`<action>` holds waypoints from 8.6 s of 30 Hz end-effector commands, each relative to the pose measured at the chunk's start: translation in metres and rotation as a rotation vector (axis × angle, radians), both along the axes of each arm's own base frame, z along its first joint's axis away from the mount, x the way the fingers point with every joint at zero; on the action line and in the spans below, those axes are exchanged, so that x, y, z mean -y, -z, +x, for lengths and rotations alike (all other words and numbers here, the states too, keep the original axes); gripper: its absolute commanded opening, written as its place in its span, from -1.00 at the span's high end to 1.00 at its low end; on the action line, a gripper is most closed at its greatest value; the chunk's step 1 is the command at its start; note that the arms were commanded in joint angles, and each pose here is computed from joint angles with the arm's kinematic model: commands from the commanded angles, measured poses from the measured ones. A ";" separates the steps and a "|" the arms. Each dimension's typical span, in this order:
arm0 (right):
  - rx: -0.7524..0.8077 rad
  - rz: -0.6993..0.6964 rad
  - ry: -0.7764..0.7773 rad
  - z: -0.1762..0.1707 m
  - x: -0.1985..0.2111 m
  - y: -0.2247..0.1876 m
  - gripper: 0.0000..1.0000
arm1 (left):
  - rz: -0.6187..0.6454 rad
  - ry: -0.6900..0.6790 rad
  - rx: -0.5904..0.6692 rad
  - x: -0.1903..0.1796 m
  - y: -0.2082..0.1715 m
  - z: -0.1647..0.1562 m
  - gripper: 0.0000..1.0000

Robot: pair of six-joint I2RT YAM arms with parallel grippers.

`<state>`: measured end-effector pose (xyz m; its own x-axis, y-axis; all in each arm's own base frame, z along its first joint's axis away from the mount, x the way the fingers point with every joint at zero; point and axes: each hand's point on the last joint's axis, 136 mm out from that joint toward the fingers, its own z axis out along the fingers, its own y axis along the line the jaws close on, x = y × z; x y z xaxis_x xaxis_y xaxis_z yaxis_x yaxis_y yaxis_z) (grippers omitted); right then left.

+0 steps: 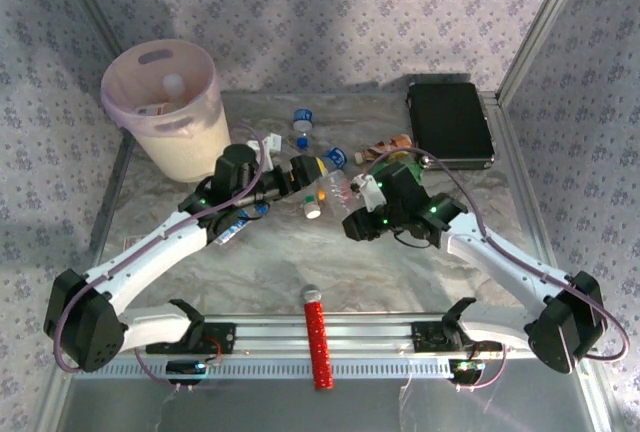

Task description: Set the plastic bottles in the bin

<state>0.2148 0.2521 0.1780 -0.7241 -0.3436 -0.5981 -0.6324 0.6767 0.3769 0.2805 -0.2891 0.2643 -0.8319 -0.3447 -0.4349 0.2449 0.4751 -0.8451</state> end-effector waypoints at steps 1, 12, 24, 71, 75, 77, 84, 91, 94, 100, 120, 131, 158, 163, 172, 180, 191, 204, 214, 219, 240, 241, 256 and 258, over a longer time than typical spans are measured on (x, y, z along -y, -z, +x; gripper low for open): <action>0.116 0.098 -0.088 0.000 -0.024 -0.036 0.35 | -0.069 0.014 0.033 0.014 -0.021 0.000 -1.00; 0.201 0.167 -0.084 0.011 -0.041 -0.069 0.35 | -0.110 0.029 -0.005 0.033 -0.012 -0.005 -0.92; 0.214 0.167 -0.074 0.017 -0.045 -0.071 0.34 | -0.097 0.003 -0.001 0.032 -0.010 0.002 -0.43; 0.011 0.081 0.112 0.015 0.027 -0.024 -0.47 | 0.280 -0.735 0.342 -0.310 -0.222 0.145 -0.10; 0.001 0.076 0.111 0.015 0.027 -0.017 -0.47 | 0.377 -0.750 0.286 -0.326 -0.206 0.171 -0.08; -0.006 0.072 0.111 0.014 0.027 -0.014 -0.46 | 0.416 -0.760 0.261 -0.333 -0.194 0.182 -0.08; -0.011 0.051 0.096 0.011 0.029 -0.010 -0.46 | 0.542 -0.765 0.167 -0.351 -0.143 0.209 -0.07; -0.024 0.044 0.093 0.013 0.027 -0.005 -0.45 | 0.645 -0.717 0.094 -0.358 -0.099 0.223 -0.08; -0.028 0.041 0.096 0.013 0.027 -0.003 -0.45 | 0.677 -0.686 0.058 -0.357 -0.078 0.225 -0.10; -0.025 0.026 0.106 0.016 0.026 -0.001 -0.45 | 0.704 -0.615 -0.001 -0.344 -0.039 0.232 -0.17; 0.030 -0.003 0.184 0.022 0.044 -0.006 -0.52 | 0.774 -0.582 0.010 -0.333 -0.045 0.233 -0.99; 0.041 0.009 0.184 0.017 0.049 -0.011 -0.55 | 0.900 -0.606 0.207 -0.326 -0.146 0.185 -0.99; 0.029 0.009 0.255 0.019 0.067 -0.005 -0.55 | 1.086 -0.082 0.110 -0.182 0.046 -0.016 -1.00; 0.021 -0.002 0.251 0.019 0.067 -0.004 -0.54 | 1.070 -0.002 0.015 -0.174 0.107 -0.017 -0.99; 0.011 -0.044 0.270 0.017 0.075 0.006 -0.53 | 1.093 0.032 -0.183 -0.189 0.172 -0.026 -0.99; 0.010 -0.043 0.260 0.017 0.074 0.006 -0.53 | 1.046 -0.056 -0.274 -0.194 0.201 -0.009 -1.00; 0.023 -0.056 0.258 0.014 0.078 0.009 -0.52 | 0.993 -0.071 -0.396 -0.197 0.222 -0.007 -0.99; -0.012 -0.081 0.256 0.012 0.081 0.012 -0.51 | 0.990 -0.083 -0.382 -0.197 0.213 -0.003 -0.27; -0.020 -0.099 0.264 0.017 0.082 0.016 -0.51 | 0.859 -0.099 -0.242 -0.180 0.129 0.002 -0.22; -0.022 -0.093 0.264 0.021 0.080 0.010 -0.51 | 0.745 -0.129 -0.027 -0.168 0.027 0.012 -0.19; -0.028 -0.155 0.284 0.003 0.099 0.016 -0.50 | 0.493 -0.552 0.203 -0.277 -0.155 0.168 -0.08; -0.030 -0.158 0.287 0.002 0.101 0.017 -0.50 | 0.496 -0.558 0.202 -0.280 -0.156 0.172 -0.08; -0.049 -0.164 0.311 -0.001 0.109 0.028 -0.50 | 0.642 -0.490 0.065 -0.292 -0.124 0.226 -0.09; -0.053 -0.166 0.313 -0.001 0.110 0.029 -0.50 | 0.664 -0.480 0.055 -0.288 -0.116 0.229 -0.11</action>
